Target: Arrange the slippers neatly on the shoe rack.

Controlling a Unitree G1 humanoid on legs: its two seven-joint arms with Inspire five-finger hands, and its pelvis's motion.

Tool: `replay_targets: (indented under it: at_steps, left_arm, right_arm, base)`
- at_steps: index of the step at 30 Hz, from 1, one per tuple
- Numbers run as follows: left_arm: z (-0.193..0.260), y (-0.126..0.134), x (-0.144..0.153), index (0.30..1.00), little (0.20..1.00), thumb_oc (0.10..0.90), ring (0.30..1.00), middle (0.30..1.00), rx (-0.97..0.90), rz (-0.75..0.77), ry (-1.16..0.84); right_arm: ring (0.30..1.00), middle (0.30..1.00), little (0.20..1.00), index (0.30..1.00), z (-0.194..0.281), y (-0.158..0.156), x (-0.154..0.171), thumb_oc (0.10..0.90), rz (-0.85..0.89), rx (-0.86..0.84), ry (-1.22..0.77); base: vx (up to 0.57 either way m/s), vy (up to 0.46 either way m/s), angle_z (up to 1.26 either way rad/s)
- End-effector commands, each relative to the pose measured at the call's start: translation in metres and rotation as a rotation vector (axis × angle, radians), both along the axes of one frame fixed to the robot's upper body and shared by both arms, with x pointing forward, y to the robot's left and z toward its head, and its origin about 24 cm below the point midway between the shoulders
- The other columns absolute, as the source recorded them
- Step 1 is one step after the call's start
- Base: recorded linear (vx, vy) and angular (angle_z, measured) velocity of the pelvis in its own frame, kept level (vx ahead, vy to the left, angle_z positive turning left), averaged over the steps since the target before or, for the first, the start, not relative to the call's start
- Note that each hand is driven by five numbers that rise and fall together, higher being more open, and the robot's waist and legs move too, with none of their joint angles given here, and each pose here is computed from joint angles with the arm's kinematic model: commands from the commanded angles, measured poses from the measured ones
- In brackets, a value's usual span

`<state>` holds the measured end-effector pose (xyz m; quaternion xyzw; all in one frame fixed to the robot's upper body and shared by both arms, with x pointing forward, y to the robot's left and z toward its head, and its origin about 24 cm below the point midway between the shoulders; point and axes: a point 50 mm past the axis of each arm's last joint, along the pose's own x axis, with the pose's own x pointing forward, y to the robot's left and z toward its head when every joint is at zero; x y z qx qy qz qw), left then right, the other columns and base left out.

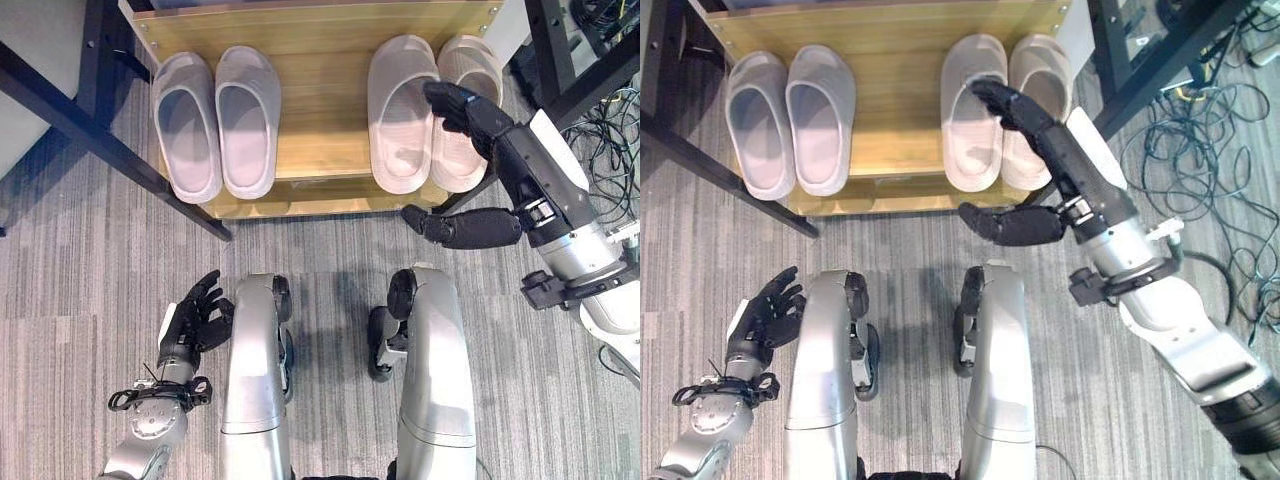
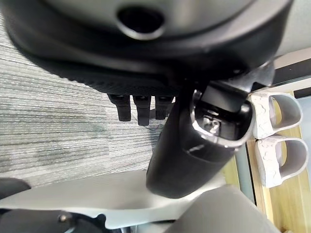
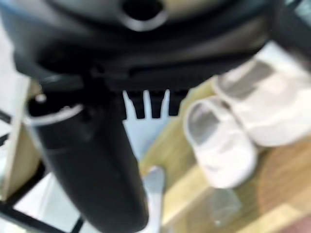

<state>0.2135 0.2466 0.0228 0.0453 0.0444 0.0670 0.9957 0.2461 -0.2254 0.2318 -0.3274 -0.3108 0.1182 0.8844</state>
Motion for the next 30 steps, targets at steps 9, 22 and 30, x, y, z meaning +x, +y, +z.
replay_targets:
  at_steps: [9,22,30]
  left_arm:
    - [0.036,-0.024,0.008,0.900,0.900,0.800,0.900,0.900,-0.003,-0.160,-0.217]
    - [0.048,-0.018,0.008,0.900,0.900,0.800,0.900,0.900,0.046,-0.189,-0.251]
    - [0.061,-0.023,0.016,0.900,0.900,0.800,0.900,0.900,0.069,-0.252,-0.291]
  right_arm:
    - [0.900,0.900,0.900,0.900,0.022,-0.014,-0.026,0.800,-0.008,-0.090,-0.127]
    - [0.900,0.900,0.900,0.900,-0.034,-0.050,-0.034,0.800,-0.122,-0.238,0.259]
    - [0.900,0.900,0.900,0.900,-0.068,-0.070,-0.028,0.800,-0.205,-0.371,0.448]
  base:
    - [0.00,0.001,0.00]
    - [0.00,0.000,0.00]
    - [0.00,0.000,0.00]
